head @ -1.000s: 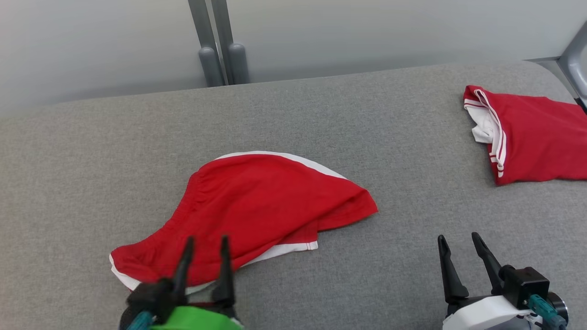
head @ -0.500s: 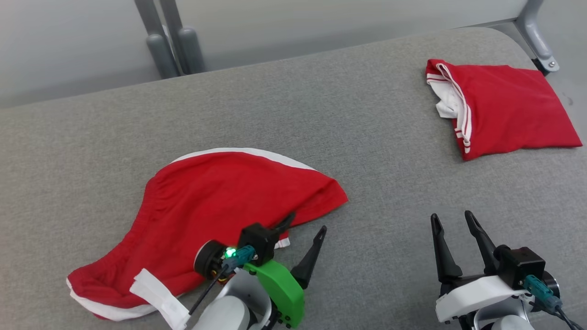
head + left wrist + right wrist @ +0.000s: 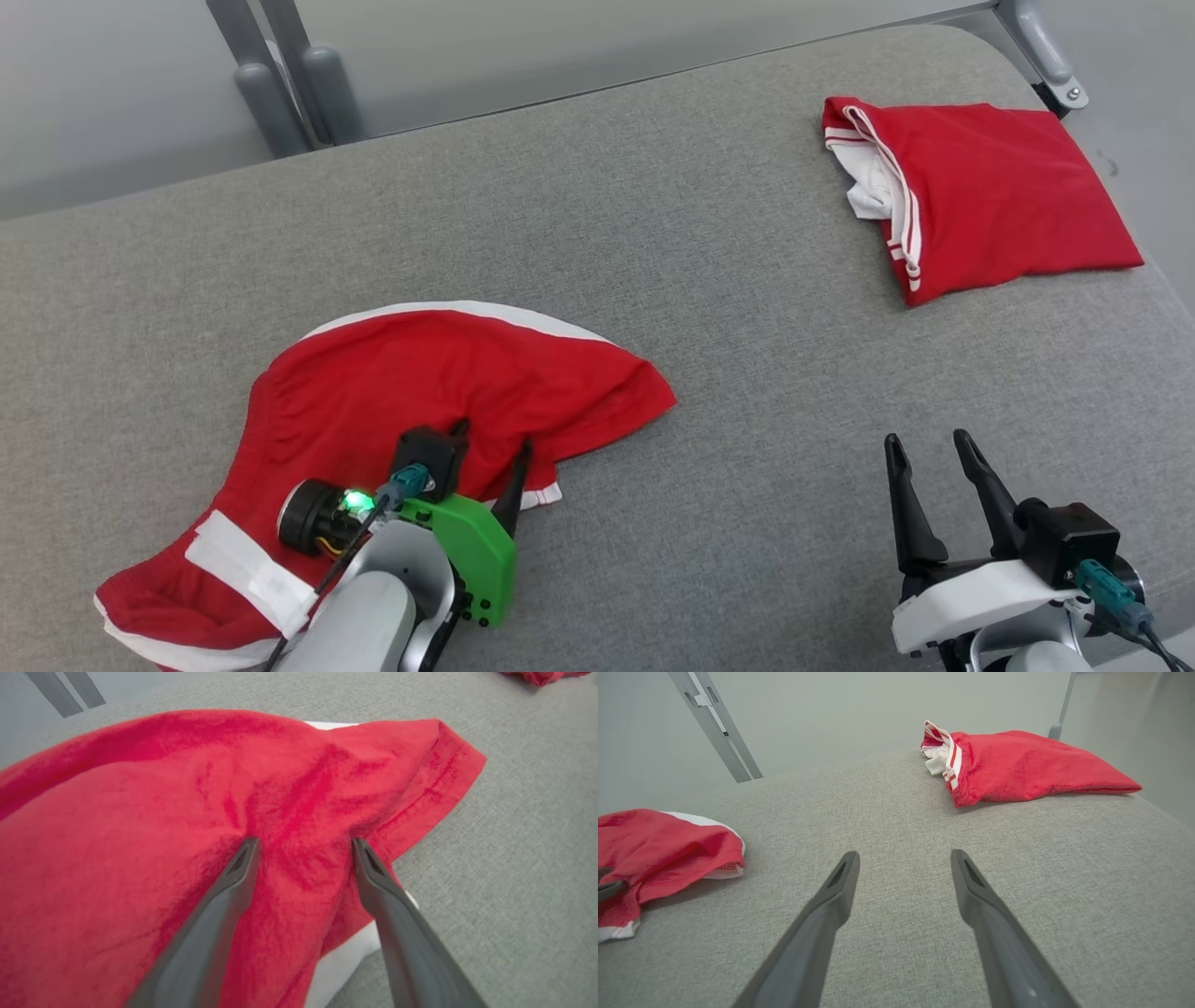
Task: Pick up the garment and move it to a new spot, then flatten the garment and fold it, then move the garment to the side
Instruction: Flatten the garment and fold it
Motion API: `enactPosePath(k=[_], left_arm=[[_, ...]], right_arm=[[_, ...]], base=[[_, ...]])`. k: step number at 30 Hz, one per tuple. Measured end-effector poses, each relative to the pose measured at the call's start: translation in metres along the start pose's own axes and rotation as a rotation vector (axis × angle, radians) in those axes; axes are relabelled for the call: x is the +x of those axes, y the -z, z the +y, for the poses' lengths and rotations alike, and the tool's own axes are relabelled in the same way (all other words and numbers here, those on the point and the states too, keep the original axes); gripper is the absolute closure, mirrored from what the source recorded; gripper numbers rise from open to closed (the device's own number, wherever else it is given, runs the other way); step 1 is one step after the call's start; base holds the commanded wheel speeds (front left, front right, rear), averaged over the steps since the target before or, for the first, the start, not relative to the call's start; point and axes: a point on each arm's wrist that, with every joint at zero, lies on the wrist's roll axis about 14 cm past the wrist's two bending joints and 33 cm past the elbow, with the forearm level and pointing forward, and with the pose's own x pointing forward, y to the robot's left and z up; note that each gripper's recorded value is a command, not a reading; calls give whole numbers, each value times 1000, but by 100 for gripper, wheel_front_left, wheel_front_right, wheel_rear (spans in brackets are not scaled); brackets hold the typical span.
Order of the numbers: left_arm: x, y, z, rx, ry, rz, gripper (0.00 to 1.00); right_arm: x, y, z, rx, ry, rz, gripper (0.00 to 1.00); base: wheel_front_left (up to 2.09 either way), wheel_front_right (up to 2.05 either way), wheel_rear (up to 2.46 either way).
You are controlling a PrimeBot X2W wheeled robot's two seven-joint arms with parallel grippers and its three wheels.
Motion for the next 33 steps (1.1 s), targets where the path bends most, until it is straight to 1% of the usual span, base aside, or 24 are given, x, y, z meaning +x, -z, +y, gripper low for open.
enactPosePath(k=[1,2,3,5,6,7,11,13,17,20,21,24,25,27,31,33], left_arm=[[0,4,1,-5,4,21,5],[0,6,1,-14,7,34,19],[-1,11,-1,-19,23,56,49],[0,14,-5,-54,39,76,59],[0,14,-5,-52,44,81,73],[0,13,-5,-49,45,83,100],[6,6,3,-71,30,71,100],[9,-2,8,-127,16,42,100],[16,-21,28,-153,-44,-12,100],[19,-22,43,-200,-80,-3,100],[19,-20,47,-200,-90,12,100],[22,-16,54,-245,-95,45,100],[23,-14,54,-255,-87,61,100],[25,-9,49,-307,-62,87,100],[27,-1,21,-383,38,175,100],[25,-3,1,-387,103,202,100]], right_arm=[[1,-1,1,0,-3,-2,0],[2,-1,2,0,-5,-3,0],[3,-1,3,0,-9,-4,0],[4,-2,4,0,-12,-6,0],[4,-2,4,0,-14,-7,0],[4,-2,4,-1,-14,-7,0],[7,-2,5,-2,-17,-7,0],[7,-1,5,-2,-18,-5,0],[7,0,5,-3,-17,0,0],[7,1,5,-7,-17,3,0],[7,1,5,-10,-18,5,0],[7,3,5,-13,-19,9,0],[7,3,5,-14,-19,10,0],[7,3,6,-16,-21,12,0],[5,3,5,-18,-18,12,0],[4,2,4,-18,-14,10,0]], base=[[0,0,0],[0,0,0],[0,0,0],[0,0,0],[0,0,0],[0,0,0],[0,0,0],[0,0,0],[0,0,0],[0,0,0],[0,0,0],[0,0,0],[0,0,0],[0,0,0],[0,0,0],[0,0,0]])
